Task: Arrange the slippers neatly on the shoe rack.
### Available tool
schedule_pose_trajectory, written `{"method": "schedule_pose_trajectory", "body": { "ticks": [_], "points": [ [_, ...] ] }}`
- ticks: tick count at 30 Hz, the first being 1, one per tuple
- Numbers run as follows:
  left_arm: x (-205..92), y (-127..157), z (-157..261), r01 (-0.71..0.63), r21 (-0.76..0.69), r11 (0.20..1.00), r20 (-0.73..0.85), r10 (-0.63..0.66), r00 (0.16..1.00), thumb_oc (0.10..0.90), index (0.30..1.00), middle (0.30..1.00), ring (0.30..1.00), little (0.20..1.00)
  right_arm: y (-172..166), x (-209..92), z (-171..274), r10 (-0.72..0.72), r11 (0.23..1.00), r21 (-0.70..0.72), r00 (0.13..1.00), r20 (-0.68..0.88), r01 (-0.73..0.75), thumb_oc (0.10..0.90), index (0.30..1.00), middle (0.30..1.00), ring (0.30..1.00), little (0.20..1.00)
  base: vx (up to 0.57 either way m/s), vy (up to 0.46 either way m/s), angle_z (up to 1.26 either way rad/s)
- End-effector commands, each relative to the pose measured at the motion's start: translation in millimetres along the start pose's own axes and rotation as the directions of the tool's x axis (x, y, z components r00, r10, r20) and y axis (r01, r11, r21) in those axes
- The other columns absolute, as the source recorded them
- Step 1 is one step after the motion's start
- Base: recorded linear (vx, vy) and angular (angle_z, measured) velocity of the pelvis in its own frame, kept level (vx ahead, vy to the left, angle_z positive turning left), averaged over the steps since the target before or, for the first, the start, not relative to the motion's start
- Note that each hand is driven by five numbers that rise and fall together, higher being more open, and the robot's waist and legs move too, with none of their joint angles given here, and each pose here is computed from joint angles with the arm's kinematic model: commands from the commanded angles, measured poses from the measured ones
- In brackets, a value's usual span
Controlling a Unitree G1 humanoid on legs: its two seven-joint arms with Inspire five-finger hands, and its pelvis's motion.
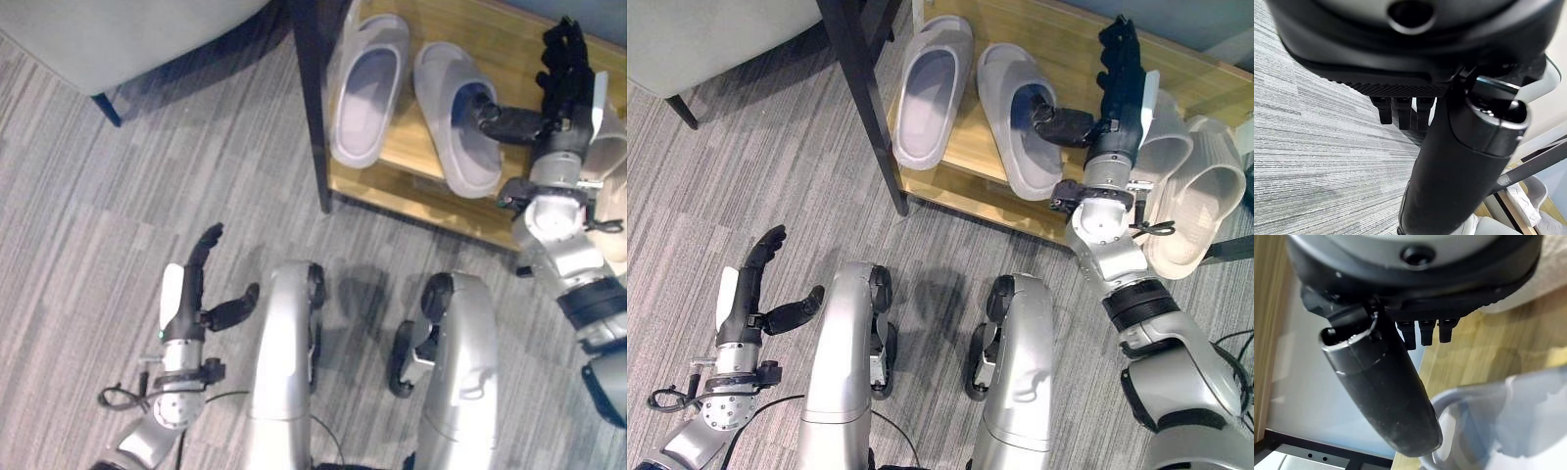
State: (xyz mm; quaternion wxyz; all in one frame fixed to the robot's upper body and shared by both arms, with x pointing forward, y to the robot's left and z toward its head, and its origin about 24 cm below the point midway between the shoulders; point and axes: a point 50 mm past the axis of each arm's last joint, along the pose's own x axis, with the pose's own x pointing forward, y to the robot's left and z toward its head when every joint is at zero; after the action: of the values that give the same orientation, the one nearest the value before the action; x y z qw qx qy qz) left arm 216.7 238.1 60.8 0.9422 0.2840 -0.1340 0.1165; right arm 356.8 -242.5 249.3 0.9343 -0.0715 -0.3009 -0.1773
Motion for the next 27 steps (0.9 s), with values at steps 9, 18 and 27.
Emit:
{"method": "schedule_pose_trajectory", "body": {
  "ticks": [9,18,27],
  "points": [
    [5,-6,28,-0.02,-0.162,0.987,0.094,0.036,0.995,0.8,0.9,0.9,0.9,0.9,-33,-17,63,0.028,0.996,0.073,0.944,0.328,-0.055,0.8,0.9,0.9,0.9,0.9,0.0,-0.002,0.0],
    [7,-3,28,-0.042,-0.169,0.985,0.081,0.056,0.995,0.8,0.9,0.9,0.9,0.9,-43,-46,49,0.08,0.993,0.061,0.955,0.285,-0.101,0.8,0.9,0.9,0.9,0.9,0.0,0.0,0.0],
    [9,-1,29,-0.043,-0.154,0.987,0.091,0.057,0.994,0.8,0.9,0.9,0.9,0.9,-33,-61,43,0.155,0.979,0.088,0.954,0.257,-0.183,0.8,0.9,0.9,0.9,0.9,0.0,0.0,0.0]
  ]
}}
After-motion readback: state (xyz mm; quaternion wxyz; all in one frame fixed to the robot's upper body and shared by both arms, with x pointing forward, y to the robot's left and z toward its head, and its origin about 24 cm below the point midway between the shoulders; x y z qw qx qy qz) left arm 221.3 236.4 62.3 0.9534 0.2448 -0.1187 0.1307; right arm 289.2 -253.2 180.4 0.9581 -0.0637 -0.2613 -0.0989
